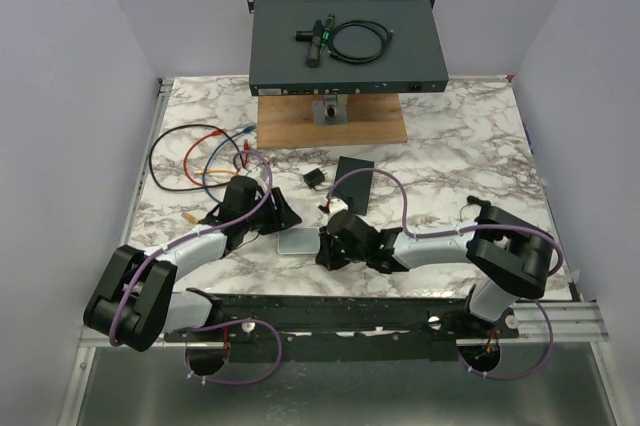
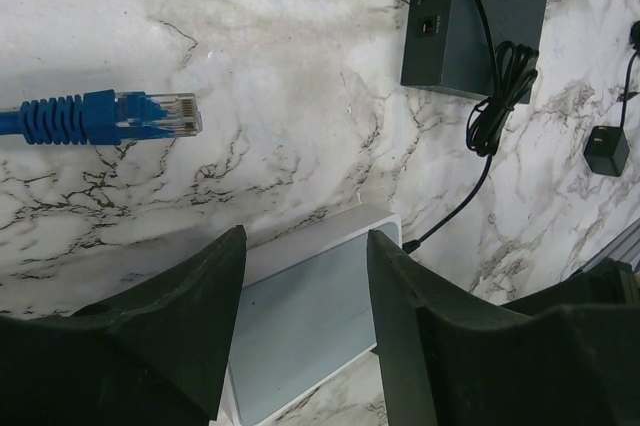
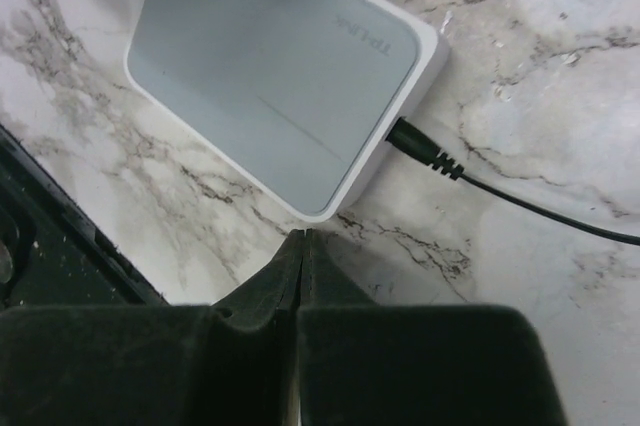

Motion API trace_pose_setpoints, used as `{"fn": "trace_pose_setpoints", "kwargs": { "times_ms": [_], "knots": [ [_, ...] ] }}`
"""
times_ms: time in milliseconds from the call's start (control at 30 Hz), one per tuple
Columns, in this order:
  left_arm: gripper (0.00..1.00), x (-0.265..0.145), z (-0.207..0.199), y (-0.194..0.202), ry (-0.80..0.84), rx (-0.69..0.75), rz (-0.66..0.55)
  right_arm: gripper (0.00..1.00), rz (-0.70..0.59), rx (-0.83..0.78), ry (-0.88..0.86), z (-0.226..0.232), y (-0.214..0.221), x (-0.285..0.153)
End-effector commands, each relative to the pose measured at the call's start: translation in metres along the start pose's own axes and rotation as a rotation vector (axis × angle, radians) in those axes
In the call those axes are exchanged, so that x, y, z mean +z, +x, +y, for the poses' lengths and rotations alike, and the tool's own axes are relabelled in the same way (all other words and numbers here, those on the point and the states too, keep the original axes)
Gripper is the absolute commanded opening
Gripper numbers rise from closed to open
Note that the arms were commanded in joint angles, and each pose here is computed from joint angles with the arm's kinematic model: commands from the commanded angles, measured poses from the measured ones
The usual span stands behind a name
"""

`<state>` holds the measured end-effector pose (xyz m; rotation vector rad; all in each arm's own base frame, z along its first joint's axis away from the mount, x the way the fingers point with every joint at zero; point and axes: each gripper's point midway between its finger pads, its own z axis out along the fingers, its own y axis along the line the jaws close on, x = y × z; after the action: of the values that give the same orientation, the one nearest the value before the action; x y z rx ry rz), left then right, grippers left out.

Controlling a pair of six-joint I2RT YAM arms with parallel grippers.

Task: Insert the plug into the switch port
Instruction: Move the switch port to the center of the board.

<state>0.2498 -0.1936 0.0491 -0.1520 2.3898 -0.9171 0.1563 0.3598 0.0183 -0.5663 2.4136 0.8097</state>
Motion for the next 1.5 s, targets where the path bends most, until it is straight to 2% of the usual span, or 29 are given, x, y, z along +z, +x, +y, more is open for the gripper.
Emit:
{"fn": "trace_pose_setpoints", "kwargs": {
  "times_ms": [0,333,733,967,1033,1267,1400,1467],
  "knots": [
    [0.49,-0.003,0.007,0.011,-0.013,-0.018,0.022,0.01,-0.03,0.005,0.154,-0.026,-0.003,0.007],
    [0.45,-0.012,0.008,0.024,0.006,-0.034,0.043,0.01,-0.105,-0.044,0.244,-0.029,-0.037,0.014],
    [0.41,-0.018,-0.01,0.027,0.093,-0.054,0.046,0.01,-0.109,-0.13,0.304,-0.028,-0.06,0.026],
    [0.41,-0.026,-0.013,0.016,0.075,-0.042,-0.001,0.01,-0.1,-0.202,0.372,-0.037,-0.072,0.003],
    [0.47,-0.032,-0.013,0.007,0.049,-0.031,-0.042,0.01,-0.099,-0.234,0.4,-0.041,-0.077,-0.009],
    [0.69,-0.062,-0.012,-0.025,-0.039,-0.019,-0.203,0.2,-0.134,-0.339,0.47,-0.042,-0.106,-0.049],
    [0.74,-0.082,-0.022,-0.039,-0.035,-0.024,-0.277,0.46,-0.191,-0.386,0.451,-0.026,-0.135,-0.06],
    [0.77,-0.097,-0.029,-0.046,-0.031,-0.021,-0.314,0.55,-0.212,-0.402,0.428,-0.015,-0.149,-0.06]
  ]
}}
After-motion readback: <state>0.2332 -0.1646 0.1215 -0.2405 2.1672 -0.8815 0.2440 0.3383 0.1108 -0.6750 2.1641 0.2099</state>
